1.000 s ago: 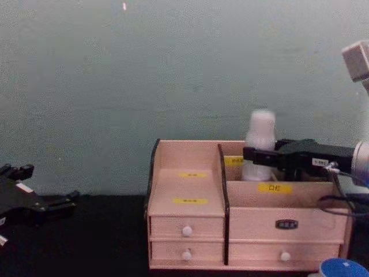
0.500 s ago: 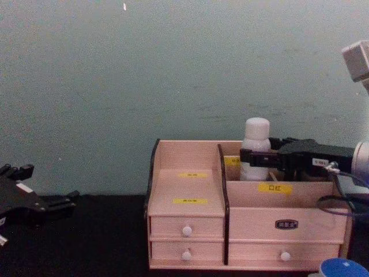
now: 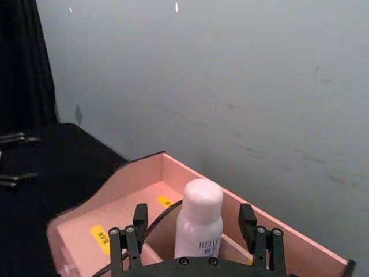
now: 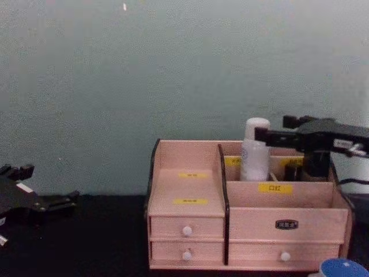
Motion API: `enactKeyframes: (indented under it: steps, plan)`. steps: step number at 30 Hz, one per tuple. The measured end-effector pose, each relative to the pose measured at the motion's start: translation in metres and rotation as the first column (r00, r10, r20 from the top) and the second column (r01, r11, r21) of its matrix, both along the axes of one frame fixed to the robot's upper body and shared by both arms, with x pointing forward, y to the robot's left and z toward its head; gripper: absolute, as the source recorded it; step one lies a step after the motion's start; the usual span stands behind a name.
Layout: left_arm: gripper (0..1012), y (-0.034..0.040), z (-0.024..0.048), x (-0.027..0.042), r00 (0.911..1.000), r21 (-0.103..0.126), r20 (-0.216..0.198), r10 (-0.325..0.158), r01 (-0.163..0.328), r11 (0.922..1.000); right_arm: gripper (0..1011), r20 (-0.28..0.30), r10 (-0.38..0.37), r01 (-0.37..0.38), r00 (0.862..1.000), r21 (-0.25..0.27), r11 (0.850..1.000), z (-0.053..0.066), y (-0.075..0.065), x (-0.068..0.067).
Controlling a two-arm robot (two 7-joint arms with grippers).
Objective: Pick up the facial cleanser and watermelon frost from the table and place them into the tiered storage box.
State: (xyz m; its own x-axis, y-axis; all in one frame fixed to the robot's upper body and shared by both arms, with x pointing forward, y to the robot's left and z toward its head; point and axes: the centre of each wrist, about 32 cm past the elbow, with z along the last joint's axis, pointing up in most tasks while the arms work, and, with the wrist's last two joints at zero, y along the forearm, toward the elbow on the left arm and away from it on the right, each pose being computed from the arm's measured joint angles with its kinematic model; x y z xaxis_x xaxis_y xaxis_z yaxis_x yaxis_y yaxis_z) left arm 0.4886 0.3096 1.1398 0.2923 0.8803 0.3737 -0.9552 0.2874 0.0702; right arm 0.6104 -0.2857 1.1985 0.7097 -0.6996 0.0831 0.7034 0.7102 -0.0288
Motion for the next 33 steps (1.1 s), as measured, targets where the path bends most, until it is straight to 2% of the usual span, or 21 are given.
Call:
enactKeyframes:
  steps: [5,11,12,14,16,18,21,27,33]
  plan:
    - [1001,0.0,0.0,0.0,1.0,0.0,0.0,0.0,0.0,1.0,1004,-0.004,0.009,-0.009,1.0,0.014,1.0,0.008,-0.012,-0.022]
    - [1001,0.0,0.0,0.0,1.0,0.0,0.0,0.0,0.0,1.0,1004,-0.062,0.027,-0.026,0.998,0.016,1.0,0.012,-0.033,-0.063]
    - [1001,0.0,0.0,0.0,1.0,0.0,0.0,0.0,0.0,1.0,1004,-0.062,0.027,-0.026,0.998,0.016,1.0,0.012,-0.033,-0.063]
    - [1001,0.0,0.0,0.0,1.0,0.0,0.0,0.0,0.0,1.0,1004,-0.092,0.026,-0.025,0.995,0.008,1.0,0.013,-0.042,-0.081]
    - [1001,0.0,0.0,0.0,1.0,0.0,0.0,0.0,0.0,1.0,1004,-0.121,0.024,-0.025,0.992,-0.001,1.0,0.013,-0.048,-0.094]
    - [1001,0.0,0.0,0.0,1.0,0.0,0.0,0.0,0.0,1.0,1004,-0.131,0.024,-0.024,0.991,-0.004,1.0,0.013,-0.049,-0.098]
    - [1001,0.0,0.0,0.0,1.0,0.0,0.0,0.0,0.0,1.0,1004,-0.184,0.023,-0.029,0.983,-0.03,0.999,0.013,-0.056,-0.115]
    - [1001,0.0,0.0,0.0,1.0,0.0,0.0,0.0,0.0,1.0,1004,-0.267,0.024,-0.045,0.963,-0.073,0.996,0.008,-0.062,-0.13]
    - [1001,0.0,0.0,0.0,1.0,0.0,0.0,0.0,0.0,1.0,1004,-0.319,0.015,-0.051,0.948,-0.104,0.993,0.001,-0.061,-0.132]
